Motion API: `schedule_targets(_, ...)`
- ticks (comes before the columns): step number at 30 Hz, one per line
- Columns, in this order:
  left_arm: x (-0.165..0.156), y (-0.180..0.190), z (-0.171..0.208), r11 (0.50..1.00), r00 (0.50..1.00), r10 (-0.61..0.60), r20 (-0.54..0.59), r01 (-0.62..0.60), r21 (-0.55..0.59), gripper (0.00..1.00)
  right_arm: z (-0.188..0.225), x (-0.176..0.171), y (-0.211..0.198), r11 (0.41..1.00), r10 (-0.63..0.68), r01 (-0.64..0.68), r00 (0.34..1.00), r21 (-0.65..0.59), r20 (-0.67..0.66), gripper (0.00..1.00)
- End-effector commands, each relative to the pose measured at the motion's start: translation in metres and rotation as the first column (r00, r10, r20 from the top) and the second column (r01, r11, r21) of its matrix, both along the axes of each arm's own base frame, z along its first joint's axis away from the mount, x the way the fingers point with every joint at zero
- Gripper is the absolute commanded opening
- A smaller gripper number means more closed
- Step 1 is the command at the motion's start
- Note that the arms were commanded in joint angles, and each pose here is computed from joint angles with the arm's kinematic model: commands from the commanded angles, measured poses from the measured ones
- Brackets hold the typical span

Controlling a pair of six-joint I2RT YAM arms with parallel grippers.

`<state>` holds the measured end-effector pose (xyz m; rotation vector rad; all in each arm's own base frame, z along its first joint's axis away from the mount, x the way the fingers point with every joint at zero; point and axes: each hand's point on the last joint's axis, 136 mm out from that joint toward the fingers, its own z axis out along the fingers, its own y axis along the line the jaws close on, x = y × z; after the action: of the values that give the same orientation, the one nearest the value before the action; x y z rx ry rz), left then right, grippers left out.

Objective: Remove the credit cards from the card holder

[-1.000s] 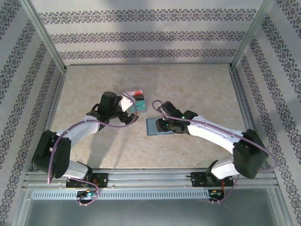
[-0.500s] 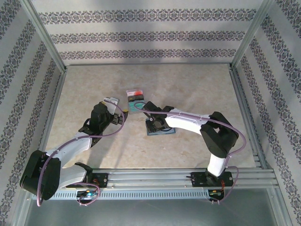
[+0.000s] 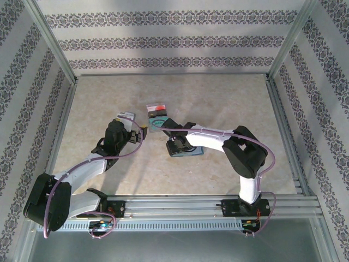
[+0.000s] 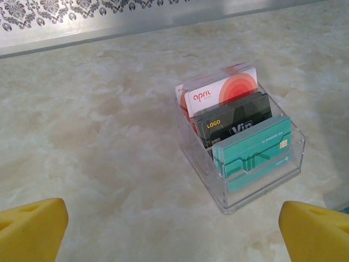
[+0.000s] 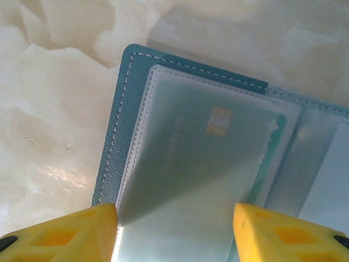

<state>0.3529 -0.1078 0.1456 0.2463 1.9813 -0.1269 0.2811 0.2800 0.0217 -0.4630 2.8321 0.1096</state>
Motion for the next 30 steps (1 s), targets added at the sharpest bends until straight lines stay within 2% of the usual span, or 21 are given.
schedule_targets(1,0.006,0.005,0.010,0.999,0.999,0.028,0.044,-0.027,-0.019,0.99,-0.007,0.000,-0.004,0.999,0.005,-0.005,1.000,-0.043,0.001,0.56)
schedule_targets(8,0.005,0.003,0.010,1.000,0.999,0.009,0.033,-0.008,-0.003,1.00,-0.020,-0.002,-0.008,0.998,0.000,-0.001,1.000,-0.056,-0.016,0.50)
schedule_targets(19,0.004,-0.002,0.016,0.999,0.999,-0.030,0.026,0.029,0.015,1.00,-0.008,0.003,-0.010,0.999,-0.005,0.006,1.000,-0.048,0.031,0.20)
schedule_targets(22,0.004,-0.006,0.022,0.999,0.998,-0.044,0.035,0.043,0.015,1.00,0.003,0.007,-0.014,0.999,-0.013,0.016,0.998,-0.052,0.068,0.20)
schedule_targets(30,0.003,-0.008,0.039,0.999,0.997,-0.039,0.069,0.038,0.020,1.00,0.017,0.012,-0.034,0.996,-0.045,0.054,0.992,-0.073,0.115,0.34)
